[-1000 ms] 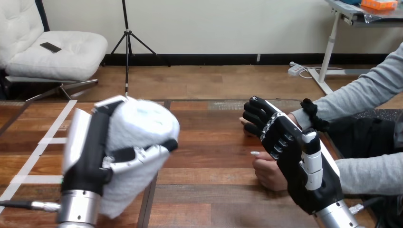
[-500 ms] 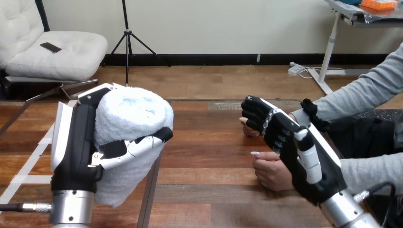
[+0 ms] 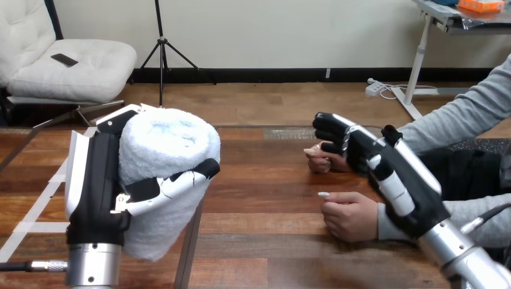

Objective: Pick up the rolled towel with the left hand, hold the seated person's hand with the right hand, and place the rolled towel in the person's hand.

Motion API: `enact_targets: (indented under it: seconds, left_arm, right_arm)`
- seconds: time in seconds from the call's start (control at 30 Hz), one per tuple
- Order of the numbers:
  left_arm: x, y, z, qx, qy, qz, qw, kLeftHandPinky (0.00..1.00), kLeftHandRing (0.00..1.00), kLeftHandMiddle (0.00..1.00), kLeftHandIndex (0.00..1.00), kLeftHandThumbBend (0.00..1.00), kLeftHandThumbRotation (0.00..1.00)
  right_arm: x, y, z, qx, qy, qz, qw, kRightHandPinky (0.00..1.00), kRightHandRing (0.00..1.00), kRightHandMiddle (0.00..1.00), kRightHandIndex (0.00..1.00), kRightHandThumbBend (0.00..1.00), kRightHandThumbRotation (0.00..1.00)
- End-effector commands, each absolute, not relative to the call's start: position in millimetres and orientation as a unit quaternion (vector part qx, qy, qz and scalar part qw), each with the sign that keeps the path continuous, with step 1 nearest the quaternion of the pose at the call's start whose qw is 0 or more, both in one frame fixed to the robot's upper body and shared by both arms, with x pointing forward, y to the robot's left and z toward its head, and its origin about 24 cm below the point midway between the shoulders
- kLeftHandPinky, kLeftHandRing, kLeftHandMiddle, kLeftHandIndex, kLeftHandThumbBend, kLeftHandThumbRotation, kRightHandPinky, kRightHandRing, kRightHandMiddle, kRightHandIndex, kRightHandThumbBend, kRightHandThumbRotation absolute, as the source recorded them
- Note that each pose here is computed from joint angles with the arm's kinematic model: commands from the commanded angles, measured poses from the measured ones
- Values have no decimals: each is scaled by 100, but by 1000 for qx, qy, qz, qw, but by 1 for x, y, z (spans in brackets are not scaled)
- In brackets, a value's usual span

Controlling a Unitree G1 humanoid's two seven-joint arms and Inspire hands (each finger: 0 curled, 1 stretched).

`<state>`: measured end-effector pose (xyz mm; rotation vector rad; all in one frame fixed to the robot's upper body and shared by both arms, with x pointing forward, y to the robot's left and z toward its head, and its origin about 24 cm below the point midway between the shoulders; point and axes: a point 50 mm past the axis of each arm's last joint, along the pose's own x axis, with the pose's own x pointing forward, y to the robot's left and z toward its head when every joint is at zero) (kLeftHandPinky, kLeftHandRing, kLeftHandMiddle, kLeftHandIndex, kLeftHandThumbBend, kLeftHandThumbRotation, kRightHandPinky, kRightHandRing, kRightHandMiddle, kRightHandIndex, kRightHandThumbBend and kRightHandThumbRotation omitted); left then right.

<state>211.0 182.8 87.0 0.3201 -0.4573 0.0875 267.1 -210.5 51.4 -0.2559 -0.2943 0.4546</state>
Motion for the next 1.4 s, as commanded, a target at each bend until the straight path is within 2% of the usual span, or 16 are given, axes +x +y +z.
enact_targets:
  seconds: [0.0,0.23,0.7,0.9,1.1,1.37]
  left_arm:
    - [218,180,101,146,-266,44,952,27,32,37,40,62,0]
    - [217,179,98,132,-259,43,956,26,31,37,40,61,0]
    - [217,179,96,120,-259,36,958,25,30,36,40,61,0]
    - [216,177,95,107,-256,35,960,25,30,36,40,62,0]
    - [214,176,95,109,-258,36,959,25,30,36,40,62,0]
    - [211,173,96,104,-266,32,958,25,30,37,40,62,0]
  right_arm:
    - [285,-222,78,-166,-190,200,947,86,90,89,87,93,100]
    - [290,-230,84,-193,-185,196,943,86,90,89,87,94,100]
    - [301,-243,88,-265,-170,193,929,85,90,90,87,89,98]
    - [304,-247,87,-294,-162,192,922,81,87,88,86,85,96]
    - [307,-252,83,-308,-141,195,921,78,85,87,86,77,89]
    - [311,-258,78,-319,-107,196,921,77,84,87,87,79,78]
